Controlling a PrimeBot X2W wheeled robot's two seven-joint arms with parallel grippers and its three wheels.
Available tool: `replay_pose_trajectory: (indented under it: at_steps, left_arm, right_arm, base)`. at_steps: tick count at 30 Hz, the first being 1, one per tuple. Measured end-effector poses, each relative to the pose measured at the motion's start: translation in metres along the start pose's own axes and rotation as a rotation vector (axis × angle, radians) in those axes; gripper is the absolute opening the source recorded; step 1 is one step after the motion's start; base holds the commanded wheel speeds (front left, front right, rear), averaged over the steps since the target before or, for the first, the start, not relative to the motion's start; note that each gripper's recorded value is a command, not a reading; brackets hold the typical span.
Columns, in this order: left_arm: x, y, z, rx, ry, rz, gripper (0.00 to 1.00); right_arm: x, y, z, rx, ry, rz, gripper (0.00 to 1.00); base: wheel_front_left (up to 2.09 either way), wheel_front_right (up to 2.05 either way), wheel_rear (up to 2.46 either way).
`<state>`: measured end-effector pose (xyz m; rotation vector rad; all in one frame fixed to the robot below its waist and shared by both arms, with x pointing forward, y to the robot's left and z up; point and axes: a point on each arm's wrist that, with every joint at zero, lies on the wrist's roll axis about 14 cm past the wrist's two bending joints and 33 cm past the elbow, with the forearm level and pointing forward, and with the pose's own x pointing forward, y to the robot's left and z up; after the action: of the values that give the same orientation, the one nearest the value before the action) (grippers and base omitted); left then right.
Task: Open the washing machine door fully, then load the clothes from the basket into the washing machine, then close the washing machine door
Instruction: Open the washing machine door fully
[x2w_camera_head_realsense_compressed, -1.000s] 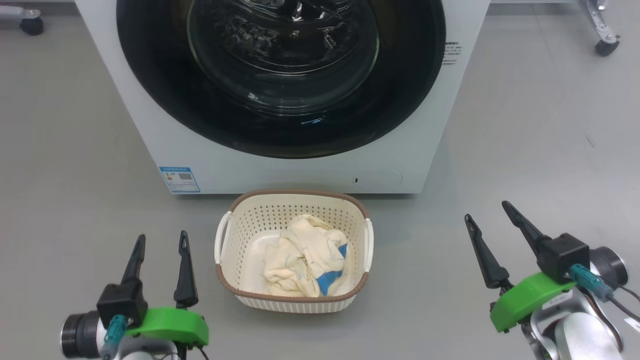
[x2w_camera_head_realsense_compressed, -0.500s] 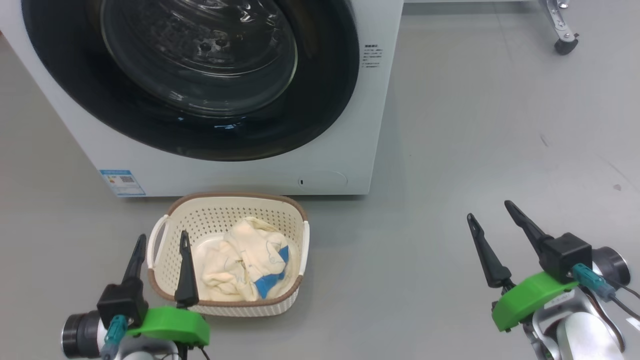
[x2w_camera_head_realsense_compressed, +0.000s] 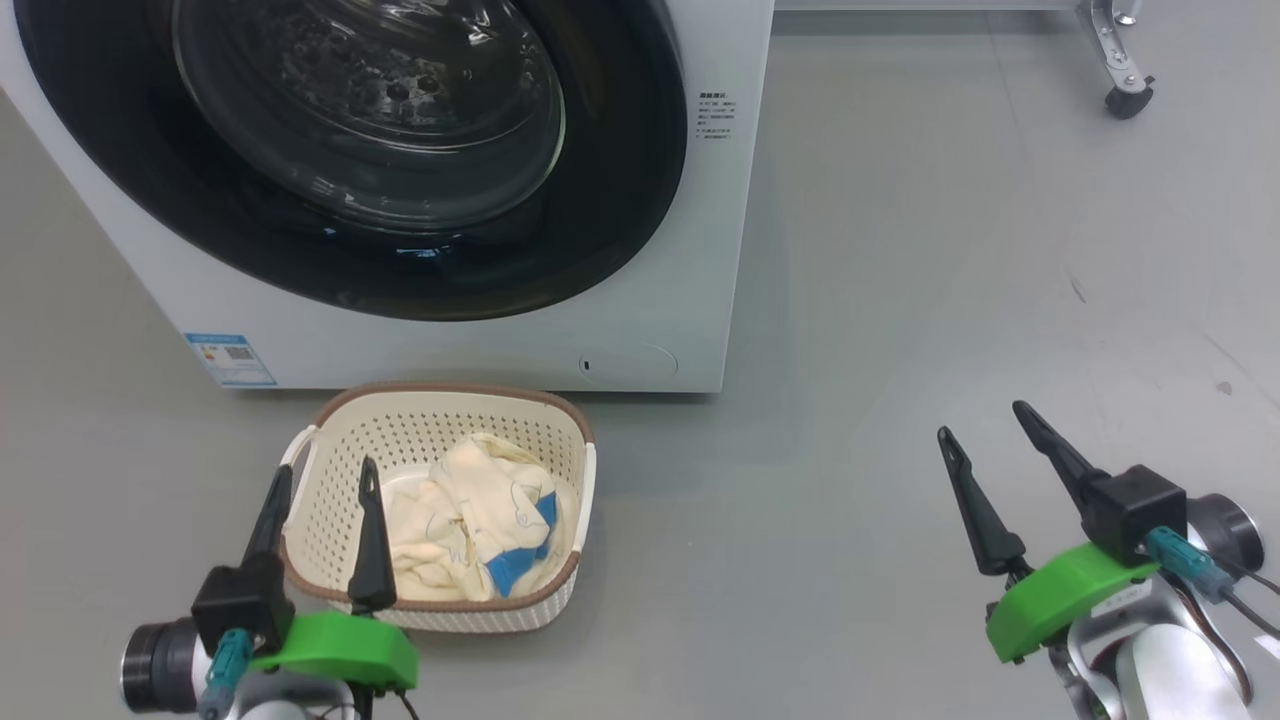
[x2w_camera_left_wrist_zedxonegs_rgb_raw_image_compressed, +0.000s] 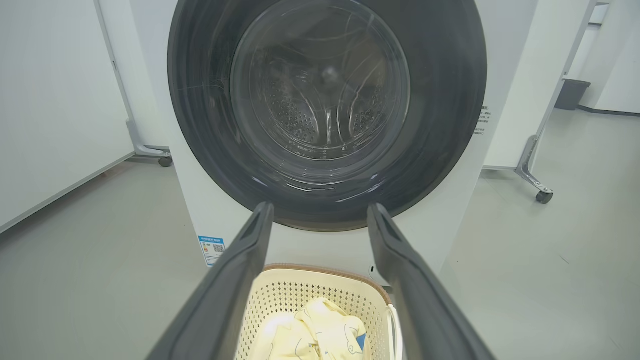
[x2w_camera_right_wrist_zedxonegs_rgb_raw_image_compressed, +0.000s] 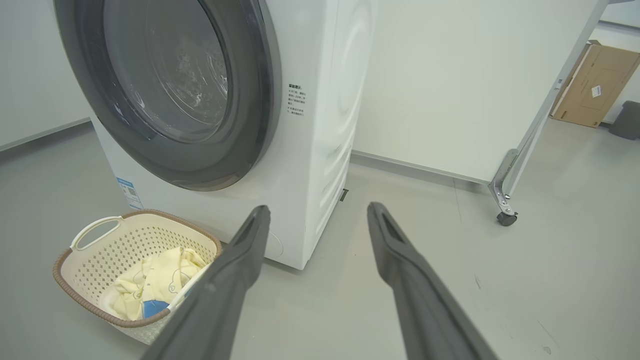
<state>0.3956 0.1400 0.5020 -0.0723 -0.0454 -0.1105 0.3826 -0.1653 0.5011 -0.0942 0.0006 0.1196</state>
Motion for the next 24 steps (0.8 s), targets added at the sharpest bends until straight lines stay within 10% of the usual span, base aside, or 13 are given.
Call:
replay_pose_trajectory:
  at_steps: [24]
  left_arm:
    - [0.0005,-0.0018,-0.0037,0.000,0.011,-0.004,1.00]
  right_arm:
    - [0.0002,-0.0006,-0.0023,0.001,0.006,-0.002,1.00]
  base:
    - [0.00,0.00,0.00]
